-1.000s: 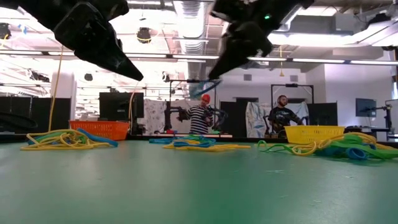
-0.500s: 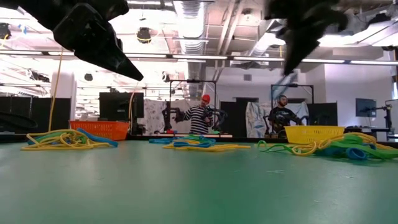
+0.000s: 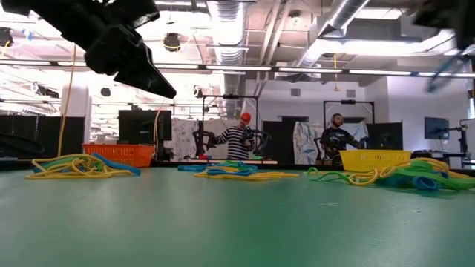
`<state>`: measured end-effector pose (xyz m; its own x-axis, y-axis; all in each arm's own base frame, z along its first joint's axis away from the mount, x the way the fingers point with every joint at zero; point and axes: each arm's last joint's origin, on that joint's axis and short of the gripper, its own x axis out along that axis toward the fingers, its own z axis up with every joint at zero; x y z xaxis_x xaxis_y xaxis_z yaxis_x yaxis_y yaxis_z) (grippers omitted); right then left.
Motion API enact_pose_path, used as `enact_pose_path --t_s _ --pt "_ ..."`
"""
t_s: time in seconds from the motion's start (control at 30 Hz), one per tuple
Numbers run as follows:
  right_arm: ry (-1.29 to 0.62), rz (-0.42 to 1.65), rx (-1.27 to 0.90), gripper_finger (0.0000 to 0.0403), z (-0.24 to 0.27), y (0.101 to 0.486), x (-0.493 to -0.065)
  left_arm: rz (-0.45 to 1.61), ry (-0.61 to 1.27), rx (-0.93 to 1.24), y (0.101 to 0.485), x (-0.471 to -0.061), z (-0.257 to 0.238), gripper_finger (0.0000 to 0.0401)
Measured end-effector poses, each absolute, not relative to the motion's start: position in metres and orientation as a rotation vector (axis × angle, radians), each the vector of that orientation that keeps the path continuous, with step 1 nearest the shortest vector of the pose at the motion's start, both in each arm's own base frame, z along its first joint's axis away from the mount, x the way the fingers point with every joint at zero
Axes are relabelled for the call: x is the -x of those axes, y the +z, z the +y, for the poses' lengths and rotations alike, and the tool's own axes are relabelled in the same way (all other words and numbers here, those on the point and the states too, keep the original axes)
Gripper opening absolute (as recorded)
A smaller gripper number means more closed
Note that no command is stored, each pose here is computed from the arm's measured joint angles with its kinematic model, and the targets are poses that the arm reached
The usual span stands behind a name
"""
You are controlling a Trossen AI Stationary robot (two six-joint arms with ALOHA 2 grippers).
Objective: Sort rubber bands into baskets
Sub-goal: Put the blue rubber band into the red bin
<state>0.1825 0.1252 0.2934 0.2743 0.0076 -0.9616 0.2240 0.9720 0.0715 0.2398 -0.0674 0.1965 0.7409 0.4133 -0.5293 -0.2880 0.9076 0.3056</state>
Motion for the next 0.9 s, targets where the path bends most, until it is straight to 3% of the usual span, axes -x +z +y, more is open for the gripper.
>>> enact_pose_path --t_s 0.4,0.67,0.9 --pt "-0.343 1.42 -0.4 0.0014 0.166 0.253 -0.13 0.607 0.396 -0.181 0.2 -0.248 -0.051 0.0142" --pt "-0.386 1.463 -0.444 0.0016 0.172 0.224 -0.117 0.6 0.386 -0.166 0.2 -0.249 -0.05 0.0142" --pt "-0.445 1.47 -0.449 0.0052 0.168 0.213 -0.114 0.598 0.386 -0.163 0.2 -0.249 -0.051 0.0142"
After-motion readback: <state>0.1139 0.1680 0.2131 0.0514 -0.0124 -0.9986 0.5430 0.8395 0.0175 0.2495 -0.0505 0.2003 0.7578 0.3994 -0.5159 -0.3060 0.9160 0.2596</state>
